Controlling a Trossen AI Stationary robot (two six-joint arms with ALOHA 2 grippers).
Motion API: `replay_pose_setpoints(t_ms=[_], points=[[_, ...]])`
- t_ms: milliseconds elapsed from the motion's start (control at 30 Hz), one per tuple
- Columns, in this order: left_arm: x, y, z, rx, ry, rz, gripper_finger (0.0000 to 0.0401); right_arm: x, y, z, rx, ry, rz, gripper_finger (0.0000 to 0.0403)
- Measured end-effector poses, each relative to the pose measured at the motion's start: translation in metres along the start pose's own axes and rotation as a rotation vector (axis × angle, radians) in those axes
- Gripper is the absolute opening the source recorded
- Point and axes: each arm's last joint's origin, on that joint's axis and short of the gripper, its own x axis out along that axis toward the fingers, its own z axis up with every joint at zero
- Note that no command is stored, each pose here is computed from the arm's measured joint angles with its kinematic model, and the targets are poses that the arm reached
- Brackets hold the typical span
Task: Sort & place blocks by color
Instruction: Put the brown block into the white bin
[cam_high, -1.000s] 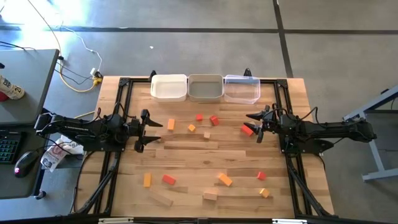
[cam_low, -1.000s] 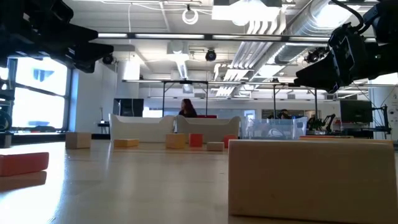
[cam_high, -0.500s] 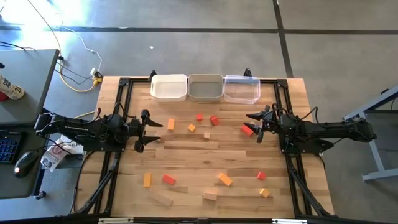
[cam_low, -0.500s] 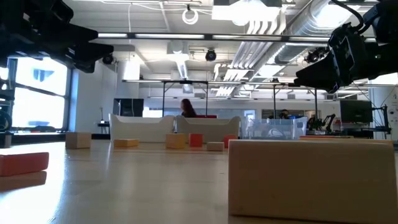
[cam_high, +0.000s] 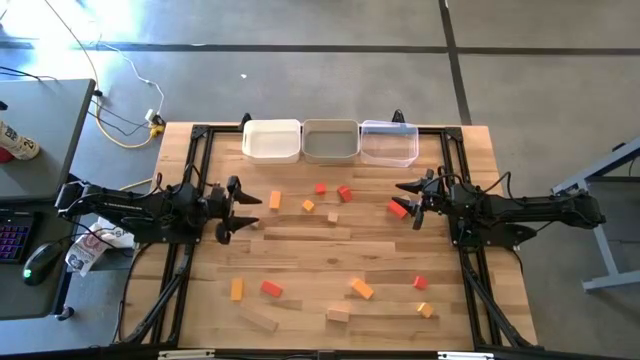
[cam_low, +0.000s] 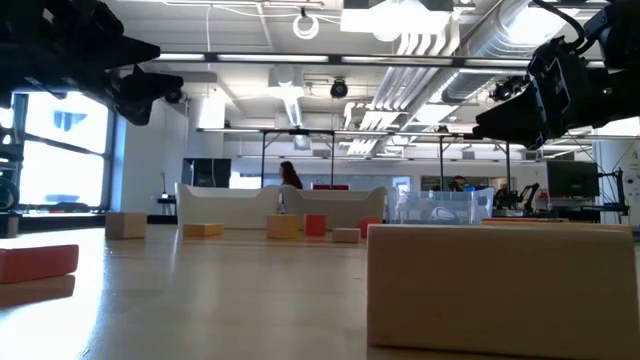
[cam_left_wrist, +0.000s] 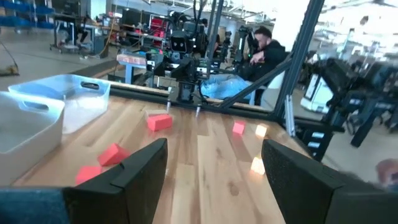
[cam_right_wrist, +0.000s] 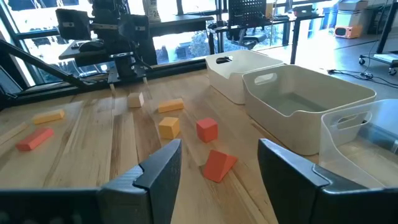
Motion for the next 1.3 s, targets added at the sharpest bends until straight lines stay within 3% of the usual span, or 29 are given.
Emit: replay_pose_setpoints(t_ms=[233,400,567,767,933,1300], points=[[-0.001,-0.001,0.011,-0.044,-0.112,0.0,0.025,0.0,0.0,0.0,0.0,0.001,0.0,0.0199],[0.002,-0.001,0.032,-0.023,-0.128,0.135,0.025,0.0,0.0,0.0,0.0,0.001,0.0,0.0199],[0.006,-0.002,0.057,-0.021,0.032,0.319,0.025,0.0,0.0,0.0,0.0,0.0,0.0,0.0199],[0.012,-0.003,0.08,-0.152,0.227,0.513,0.025,0.0,0.0,0.0,0.0,0.0,0.0,0.0199],[0.018,-0.005,0.091,-0.322,0.348,0.604,0.025,0.0,0.0,0.0,0.0,0.0,0.0,0.0199],[0.033,-0.004,0.068,-0.564,0.652,0.755,0.025,0.0,0.0,0.0,0.0,0.0,0.0,0.0199]])
